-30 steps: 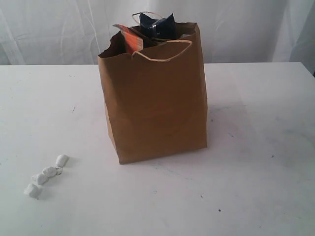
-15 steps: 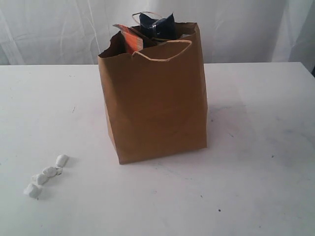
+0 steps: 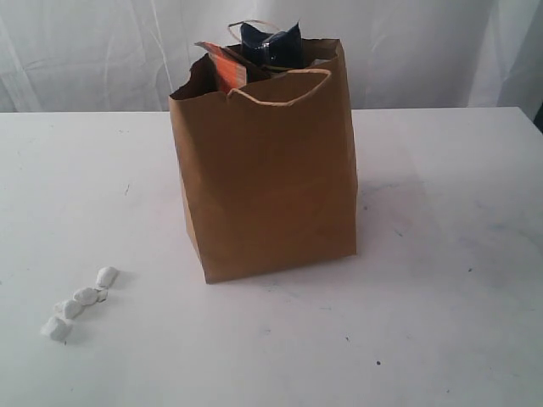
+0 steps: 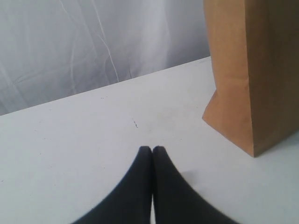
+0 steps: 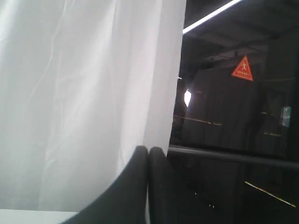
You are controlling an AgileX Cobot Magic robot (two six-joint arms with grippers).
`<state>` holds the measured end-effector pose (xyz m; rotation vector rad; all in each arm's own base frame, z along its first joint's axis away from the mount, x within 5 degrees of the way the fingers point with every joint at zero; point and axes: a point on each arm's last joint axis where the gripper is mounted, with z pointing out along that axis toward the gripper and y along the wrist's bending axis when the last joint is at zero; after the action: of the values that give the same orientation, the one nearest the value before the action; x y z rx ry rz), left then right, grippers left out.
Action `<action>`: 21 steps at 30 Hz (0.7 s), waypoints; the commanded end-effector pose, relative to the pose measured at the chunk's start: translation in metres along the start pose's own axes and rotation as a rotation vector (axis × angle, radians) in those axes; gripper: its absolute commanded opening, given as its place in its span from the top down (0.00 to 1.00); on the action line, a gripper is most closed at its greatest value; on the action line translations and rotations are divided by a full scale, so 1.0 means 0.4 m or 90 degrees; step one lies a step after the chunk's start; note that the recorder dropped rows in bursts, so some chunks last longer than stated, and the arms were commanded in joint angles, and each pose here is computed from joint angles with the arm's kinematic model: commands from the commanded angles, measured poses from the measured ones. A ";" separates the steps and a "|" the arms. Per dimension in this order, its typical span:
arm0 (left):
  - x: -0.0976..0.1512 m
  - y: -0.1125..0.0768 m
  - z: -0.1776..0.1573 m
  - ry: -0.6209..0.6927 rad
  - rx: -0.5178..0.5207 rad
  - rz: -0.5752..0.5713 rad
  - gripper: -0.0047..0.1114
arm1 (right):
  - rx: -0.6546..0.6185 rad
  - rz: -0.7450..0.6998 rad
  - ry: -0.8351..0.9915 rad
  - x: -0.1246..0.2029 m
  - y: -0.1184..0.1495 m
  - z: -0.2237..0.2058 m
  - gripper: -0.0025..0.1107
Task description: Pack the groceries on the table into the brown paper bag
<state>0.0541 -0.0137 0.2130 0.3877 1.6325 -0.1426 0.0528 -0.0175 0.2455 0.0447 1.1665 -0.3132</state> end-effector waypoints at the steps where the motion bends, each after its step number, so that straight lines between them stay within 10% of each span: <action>1: -0.005 0.002 -0.001 -0.002 -0.004 -0.003 0.96 | -0.038 -0.016 0.033 0.016 0.014 -0.018 0.98; 7: -0.005 0.002 -0.001 -0.002 -0.004 -0.003 0.96 | -0.116 0.039 0.417 0.139 0.048 -0.069 0.98; 21: -0.005 0.002 -0.001 -0.002 -0.004 -0.003 0.96 | -0.112 0.001 0.413 0.139 0.044 -0.068 0.98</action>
<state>0.0541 -0.0137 0.2130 0.3877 1.6325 -0.1426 0.0533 -0.0070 0.1821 -0.0178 1.8372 -0.1859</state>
